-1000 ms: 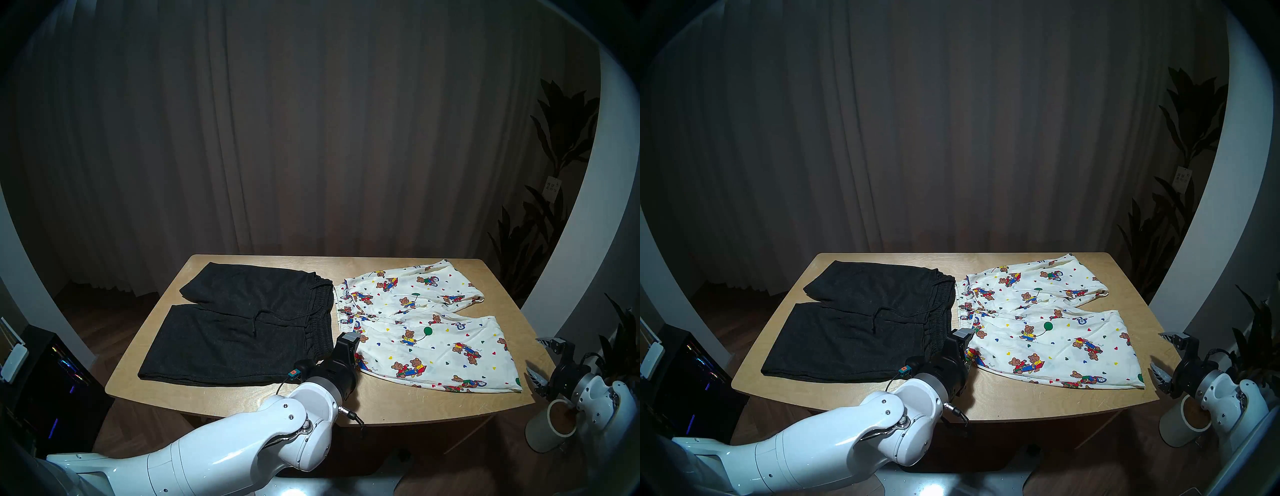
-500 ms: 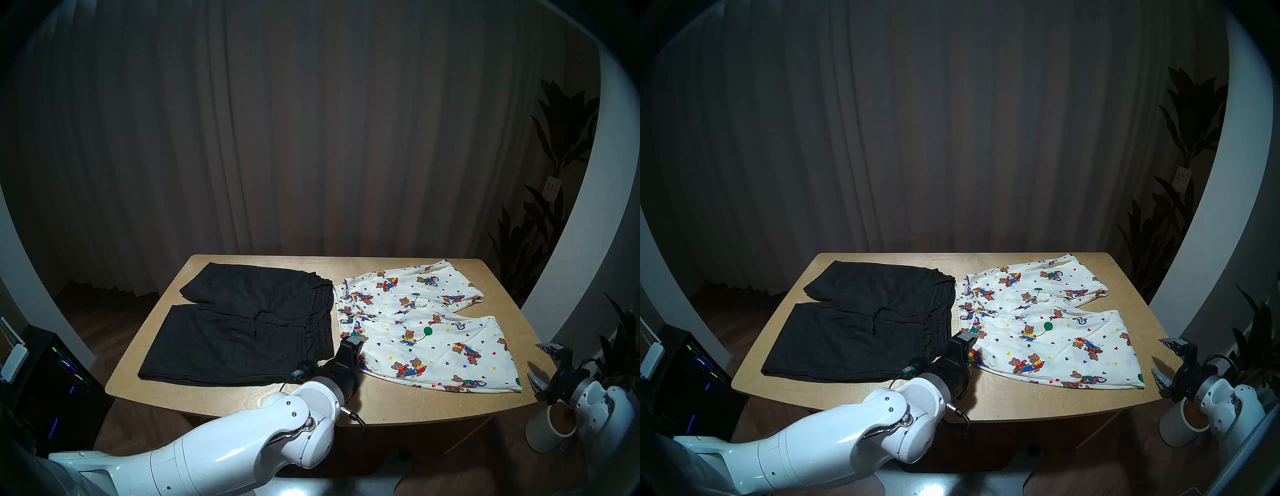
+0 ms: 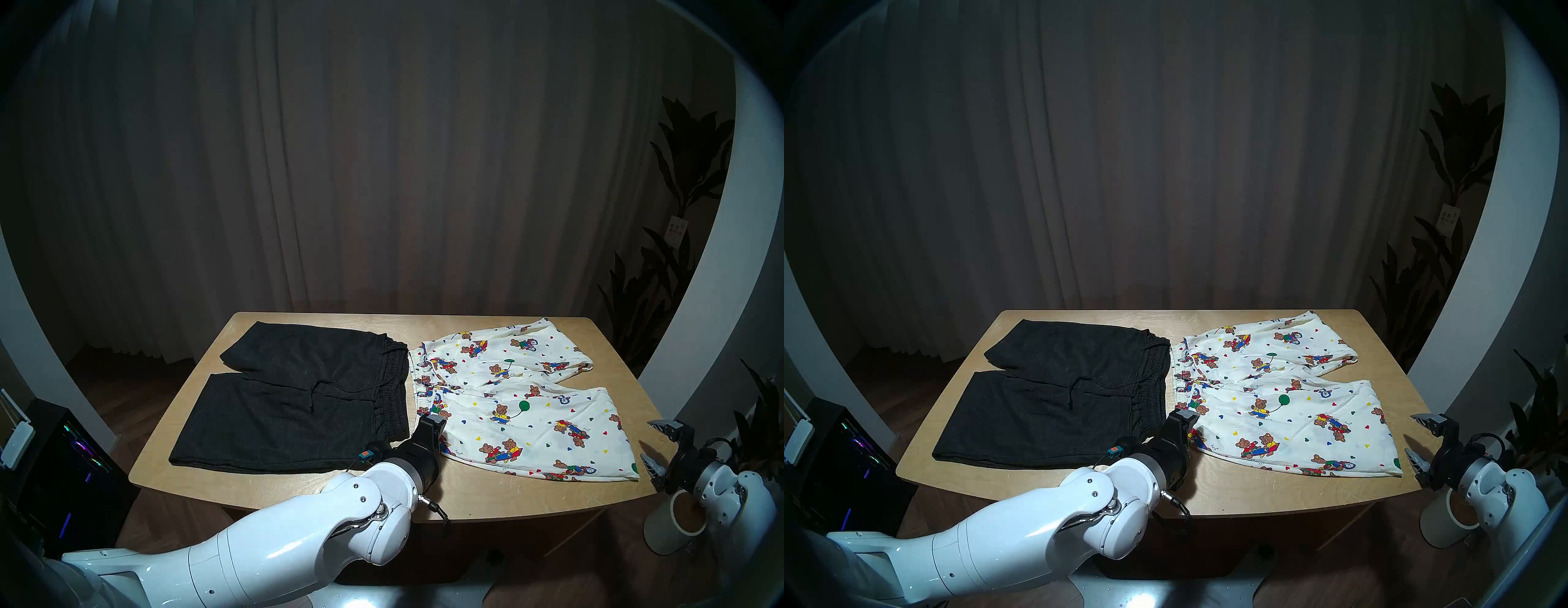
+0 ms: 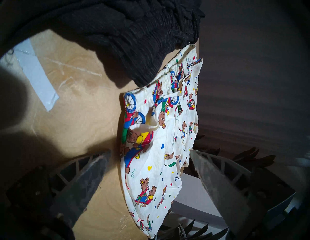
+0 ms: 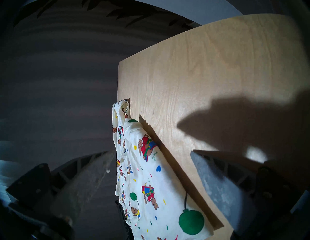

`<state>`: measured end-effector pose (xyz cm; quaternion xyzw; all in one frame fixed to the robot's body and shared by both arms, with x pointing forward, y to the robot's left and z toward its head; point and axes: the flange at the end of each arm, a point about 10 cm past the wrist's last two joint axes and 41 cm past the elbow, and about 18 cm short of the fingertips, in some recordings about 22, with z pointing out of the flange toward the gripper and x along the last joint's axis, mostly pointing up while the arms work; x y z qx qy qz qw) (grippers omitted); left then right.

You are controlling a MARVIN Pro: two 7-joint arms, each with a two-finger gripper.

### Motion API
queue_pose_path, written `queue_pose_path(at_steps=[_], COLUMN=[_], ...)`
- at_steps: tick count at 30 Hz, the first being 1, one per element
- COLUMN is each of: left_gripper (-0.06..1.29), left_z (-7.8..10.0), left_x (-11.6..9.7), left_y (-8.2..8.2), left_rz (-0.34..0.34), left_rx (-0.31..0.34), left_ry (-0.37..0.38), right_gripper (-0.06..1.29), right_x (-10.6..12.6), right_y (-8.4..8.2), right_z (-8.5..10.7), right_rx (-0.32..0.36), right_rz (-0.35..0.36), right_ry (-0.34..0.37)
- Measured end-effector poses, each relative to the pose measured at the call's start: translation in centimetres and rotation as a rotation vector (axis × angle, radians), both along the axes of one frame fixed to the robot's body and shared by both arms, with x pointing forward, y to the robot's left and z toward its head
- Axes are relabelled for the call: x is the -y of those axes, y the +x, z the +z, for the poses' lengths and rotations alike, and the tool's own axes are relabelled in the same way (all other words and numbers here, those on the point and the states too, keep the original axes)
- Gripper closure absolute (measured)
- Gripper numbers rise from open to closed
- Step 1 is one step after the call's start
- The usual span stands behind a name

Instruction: Fold pants twice and stack them

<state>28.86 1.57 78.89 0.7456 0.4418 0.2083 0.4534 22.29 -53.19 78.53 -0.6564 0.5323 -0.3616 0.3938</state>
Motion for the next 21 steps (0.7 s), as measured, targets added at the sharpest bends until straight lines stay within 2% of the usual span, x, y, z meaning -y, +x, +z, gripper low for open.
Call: queue_pose_path(at_steps=[10, 21], left_gripper=[0.05, 0.05], left_z=[0.19, 0.11], left_x=[-0.02, -0.75], left_y=[0.11, 0.76], left_rz=[-0.029, -0.092], left_rx=[-0.013, 0.006], left_ry=[0.021, 0.043], right_gripper=[0.01, 0.01], right_x=[-0.08, -0.50], right_y=[-0.60, -0.77], right_z=[0.47, 0.59], right_rx=[-0.030, -0.042], right_rz=[0.089, 0.143], right_ry=[-0.013, -0.019])
